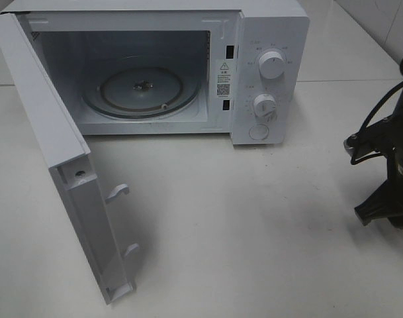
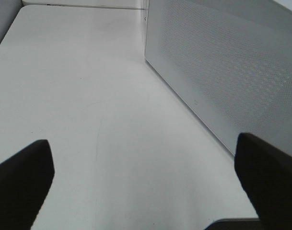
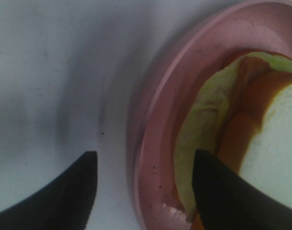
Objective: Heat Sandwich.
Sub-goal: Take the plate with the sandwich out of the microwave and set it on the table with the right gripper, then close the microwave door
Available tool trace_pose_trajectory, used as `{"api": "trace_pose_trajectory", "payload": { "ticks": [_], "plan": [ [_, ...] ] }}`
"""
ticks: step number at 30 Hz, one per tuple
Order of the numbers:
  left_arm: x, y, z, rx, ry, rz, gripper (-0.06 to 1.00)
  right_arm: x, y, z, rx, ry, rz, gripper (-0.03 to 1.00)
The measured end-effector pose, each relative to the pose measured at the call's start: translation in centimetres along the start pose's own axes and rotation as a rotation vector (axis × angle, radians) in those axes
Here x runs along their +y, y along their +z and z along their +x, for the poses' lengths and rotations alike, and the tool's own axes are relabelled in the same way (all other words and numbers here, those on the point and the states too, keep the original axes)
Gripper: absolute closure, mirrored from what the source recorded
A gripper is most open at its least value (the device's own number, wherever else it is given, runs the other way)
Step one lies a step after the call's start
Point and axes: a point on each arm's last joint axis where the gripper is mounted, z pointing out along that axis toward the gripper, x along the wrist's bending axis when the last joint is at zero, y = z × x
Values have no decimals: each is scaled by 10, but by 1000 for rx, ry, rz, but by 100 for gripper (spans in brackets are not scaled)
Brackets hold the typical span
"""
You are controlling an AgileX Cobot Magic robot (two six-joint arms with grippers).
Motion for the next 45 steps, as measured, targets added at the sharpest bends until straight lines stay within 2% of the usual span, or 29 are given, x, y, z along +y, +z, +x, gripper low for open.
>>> {"api": "trace_pose_trajectory", "payload": {
  "ticks": [3, 7, 8, 10, 12, 17, 21, 31, 41, 45],
  "plan": [
    [0, 0, 0, 0, 0, 0, -2, -1, -10, -2, 42, -16, -32, 34],
    [0, 0, 0, 0, 0, 0, -2, -6, -35, -7, 147, -47, -102, 23],
    [0, 0, 0, 0, 0, 0, -2, -6, -35, -7, 147, -47, -102, 23],
    [0, 0, 0, 0, 0, 0, -2, -12, -50, -8, 221, -43, -139, 19],
    [0, 0, 0, 0, 0, 0, -2, -17, -65, -10, 296, -35, -178, 18],
    [0, 0, 0, 0, 0, 0, -2, -24, -79, -12, 363, -20, -213, 18],
    [0, 0, 0, 0, 0, 0, -2, -40, -103, -17, 451, -2, -260, 18],
    [0, 0, 0, 0, 0, 0, -2, -67, -132, -26, 551, 7, -319, 20],
    [0, 0, 0, 0, 0, 0, -2, -96, -152, -39, 567, 25, -381, 20],
    [0, 0, 0, 0, 0, 0, -2, -119, -165, -49, 570, 42, -461, 20]
  ]
}}
